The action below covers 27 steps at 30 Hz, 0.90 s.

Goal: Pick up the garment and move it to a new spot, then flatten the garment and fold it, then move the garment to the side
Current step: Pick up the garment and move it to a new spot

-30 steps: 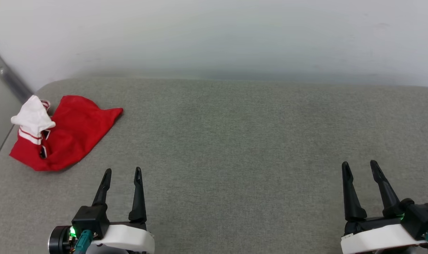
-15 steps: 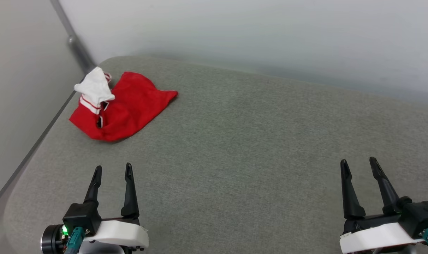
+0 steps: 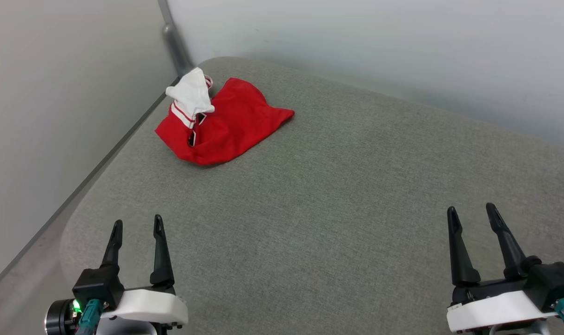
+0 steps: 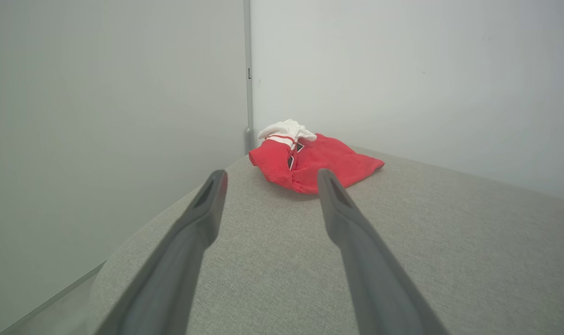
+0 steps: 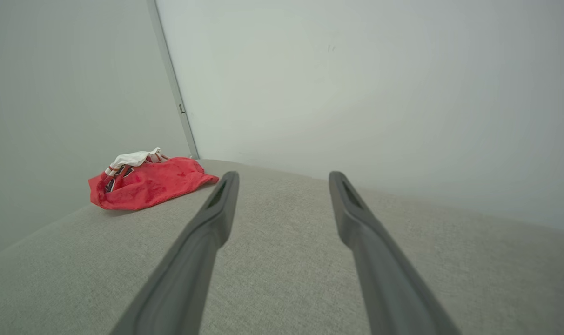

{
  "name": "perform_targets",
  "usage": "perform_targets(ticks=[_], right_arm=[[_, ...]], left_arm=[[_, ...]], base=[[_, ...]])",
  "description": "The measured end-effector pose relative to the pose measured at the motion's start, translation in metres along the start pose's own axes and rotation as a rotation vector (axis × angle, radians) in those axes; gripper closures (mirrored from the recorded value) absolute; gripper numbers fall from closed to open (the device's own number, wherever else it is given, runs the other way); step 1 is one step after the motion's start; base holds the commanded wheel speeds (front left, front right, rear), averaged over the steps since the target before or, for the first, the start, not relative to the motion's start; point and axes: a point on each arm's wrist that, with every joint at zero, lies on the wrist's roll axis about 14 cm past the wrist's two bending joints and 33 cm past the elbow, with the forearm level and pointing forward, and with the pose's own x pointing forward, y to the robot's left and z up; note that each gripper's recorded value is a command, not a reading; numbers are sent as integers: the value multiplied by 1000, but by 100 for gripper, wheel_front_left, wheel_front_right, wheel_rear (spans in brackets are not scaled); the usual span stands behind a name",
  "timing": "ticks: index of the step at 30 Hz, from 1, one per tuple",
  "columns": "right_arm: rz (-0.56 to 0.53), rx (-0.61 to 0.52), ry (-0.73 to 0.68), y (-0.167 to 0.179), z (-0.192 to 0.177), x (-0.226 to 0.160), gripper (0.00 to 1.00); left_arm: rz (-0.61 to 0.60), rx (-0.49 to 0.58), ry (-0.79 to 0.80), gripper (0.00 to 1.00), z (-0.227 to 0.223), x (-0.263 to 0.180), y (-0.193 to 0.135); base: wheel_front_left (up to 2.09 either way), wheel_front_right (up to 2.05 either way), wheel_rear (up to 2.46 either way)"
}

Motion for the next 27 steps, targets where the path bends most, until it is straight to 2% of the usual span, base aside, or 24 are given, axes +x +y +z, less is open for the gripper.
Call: perform_targets(ticks=[6, 10, 18, 22, 27], right_arm=[[19, 6, 7, 6, -3, 3, 0], [8, -2, 7, 1, -4, 2, 0], [-54, -49, -7, -27, -5, 7, 0], [-94, -76, -1, -48, -14, 13, 0], [-140, -88, 17, -71, -29, 16, 0]], left_arm=[[23, -2, 16, 0, -4, -1, 7], [19, -13, -12, 0, 4, 15, 8], [-35, 20, -132, 0, 44, 92, 15], [-83, 77, -174, 0, 62, 145, 4], [-125, 119, -146, 0, 54, 188, -9]], base=[[0, 0, 0], [0, 0, 0], [0, 0, 0], [0, 0, 0], [0, 0, 0]])
